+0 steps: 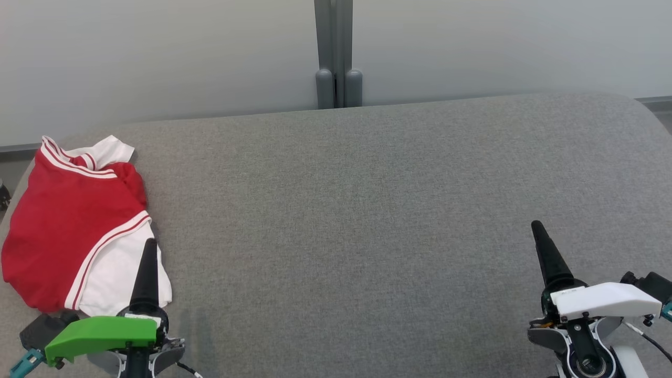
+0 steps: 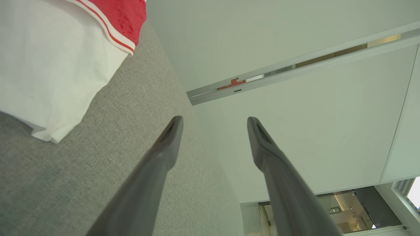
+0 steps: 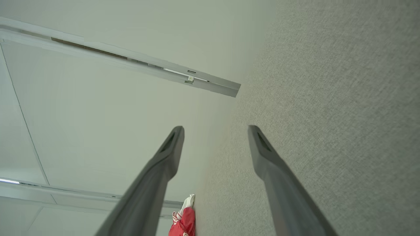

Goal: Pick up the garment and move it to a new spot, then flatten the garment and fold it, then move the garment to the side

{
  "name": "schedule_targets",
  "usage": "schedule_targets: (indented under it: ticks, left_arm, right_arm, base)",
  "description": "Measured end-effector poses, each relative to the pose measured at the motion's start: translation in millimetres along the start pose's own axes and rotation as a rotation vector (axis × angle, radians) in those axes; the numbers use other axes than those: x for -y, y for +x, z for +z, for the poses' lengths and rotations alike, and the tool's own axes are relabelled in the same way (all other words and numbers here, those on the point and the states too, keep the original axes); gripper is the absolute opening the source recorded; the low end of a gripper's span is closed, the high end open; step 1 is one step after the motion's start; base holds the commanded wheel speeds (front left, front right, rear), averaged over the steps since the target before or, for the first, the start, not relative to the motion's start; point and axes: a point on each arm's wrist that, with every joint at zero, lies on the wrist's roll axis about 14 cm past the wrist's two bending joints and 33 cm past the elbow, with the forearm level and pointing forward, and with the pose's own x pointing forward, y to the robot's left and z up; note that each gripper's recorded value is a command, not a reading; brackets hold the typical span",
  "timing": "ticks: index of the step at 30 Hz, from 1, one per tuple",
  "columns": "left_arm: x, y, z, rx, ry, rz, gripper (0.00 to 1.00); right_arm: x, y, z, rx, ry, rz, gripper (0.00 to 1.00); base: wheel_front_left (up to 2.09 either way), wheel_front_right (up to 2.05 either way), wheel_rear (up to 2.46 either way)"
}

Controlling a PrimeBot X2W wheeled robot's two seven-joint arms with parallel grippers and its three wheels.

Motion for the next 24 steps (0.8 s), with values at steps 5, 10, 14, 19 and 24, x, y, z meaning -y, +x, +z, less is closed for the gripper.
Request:
schedule_targets:
  ticks: [5, 10, 14, 19, 24]
  left_arm:
    - [4, -1, -6, -0.012, 0.139, 0.005, 1.00]
    - [9, -2, -14, -0.028, 0.260, -0.004, 1.00]
    - [11, -3, -16, -0.025, 0.327, -0.007, 1.00]
    - [14, -4, -19, -0.024, 0.416, -0.017, 1.00]
    - [17, -5, -20, -0.016, 0.494, -0.024, 1.00]
  right_arm:
    - [-3, -1, -7, -0.017, -0.138, 0.010, 1.00]
    - [-6, -2, -14, -0.032, -0.246, 0.024, 1.00]
    - [-9, -3, -18, -0.041, -0.312, 0.037, 1.00]
    - [-10, -6, -23, -0.051, -0.392, 0.049, 1.00]
    - [-13, -8, -23, -0.043, -0.461, 0.064, 1.00]
  base:
    - [0.00, 0.00, 0.00]
    - [0.00, 0.00, 0.00]
    - [0.00, 0.00, 0.00]
    - [0.00, 0.00, 0.00]
    - [0.00, 0.00, 0.00]
